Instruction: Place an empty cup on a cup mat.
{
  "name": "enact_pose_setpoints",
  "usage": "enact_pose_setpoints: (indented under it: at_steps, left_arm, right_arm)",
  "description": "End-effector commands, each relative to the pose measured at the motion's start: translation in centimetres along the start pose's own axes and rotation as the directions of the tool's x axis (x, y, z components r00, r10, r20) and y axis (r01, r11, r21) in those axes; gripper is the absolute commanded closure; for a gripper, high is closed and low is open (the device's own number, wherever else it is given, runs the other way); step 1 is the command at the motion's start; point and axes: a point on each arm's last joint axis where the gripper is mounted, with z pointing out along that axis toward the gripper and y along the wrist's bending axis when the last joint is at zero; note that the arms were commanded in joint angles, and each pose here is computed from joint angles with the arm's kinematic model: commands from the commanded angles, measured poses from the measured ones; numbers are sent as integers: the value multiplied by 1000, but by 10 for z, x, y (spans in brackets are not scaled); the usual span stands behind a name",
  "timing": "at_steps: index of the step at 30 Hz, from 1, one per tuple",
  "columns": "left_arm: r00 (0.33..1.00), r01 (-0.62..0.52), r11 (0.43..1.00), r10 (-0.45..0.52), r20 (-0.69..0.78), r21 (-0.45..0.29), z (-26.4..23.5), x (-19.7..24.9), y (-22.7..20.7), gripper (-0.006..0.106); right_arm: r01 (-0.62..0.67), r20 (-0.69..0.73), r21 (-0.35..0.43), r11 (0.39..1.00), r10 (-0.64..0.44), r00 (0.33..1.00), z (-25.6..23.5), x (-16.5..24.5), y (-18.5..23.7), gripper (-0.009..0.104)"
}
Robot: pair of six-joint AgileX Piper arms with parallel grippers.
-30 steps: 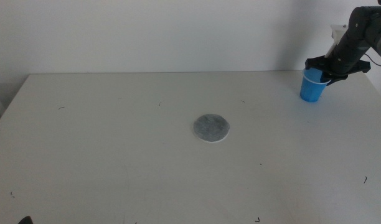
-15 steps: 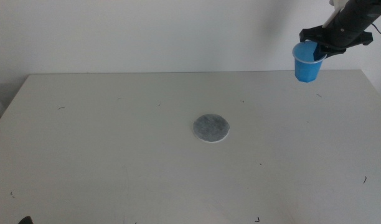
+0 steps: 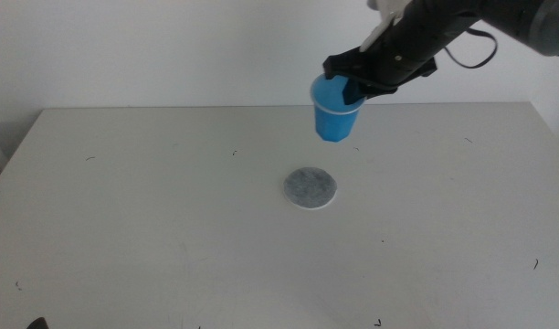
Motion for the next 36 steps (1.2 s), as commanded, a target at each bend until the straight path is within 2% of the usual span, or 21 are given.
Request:
enact_pose_setpoints:
  at_steps: [1, 8, 17, 27, 36]
  left_arm:
    - [997, 11, 1000, -11, 75, 10, -1, -8, -1, -5]
    - [997, 11, 1000, -11, 75, 10, -1, -8, -1, -5]
    - [997, 11, 1000, -11, 75, 10, -1, -8, -1, -5]
    - [997, 11, 1000, -11, 75, 10, -1, -8, -1, -5]
    - [997, 11, 1000, -11, 75, 10, -1, -8, -1, -5]
  right_arm:
    - [32, 123, -49, 998, -25, 992, -21, -9, 28, 96]
    - [63, 38, -76, 995, -61, 997, 28, 7, 54, 96]
    - [56, -38, -4, 998, -56, 998, 77, 18, 39, 96]
    - [33, 15, 13, 999, -33, 999, 88, 12, 26, 96]
    - [13, 3, 26, 1000, -13, 1000, 92, 13, 18, 96]
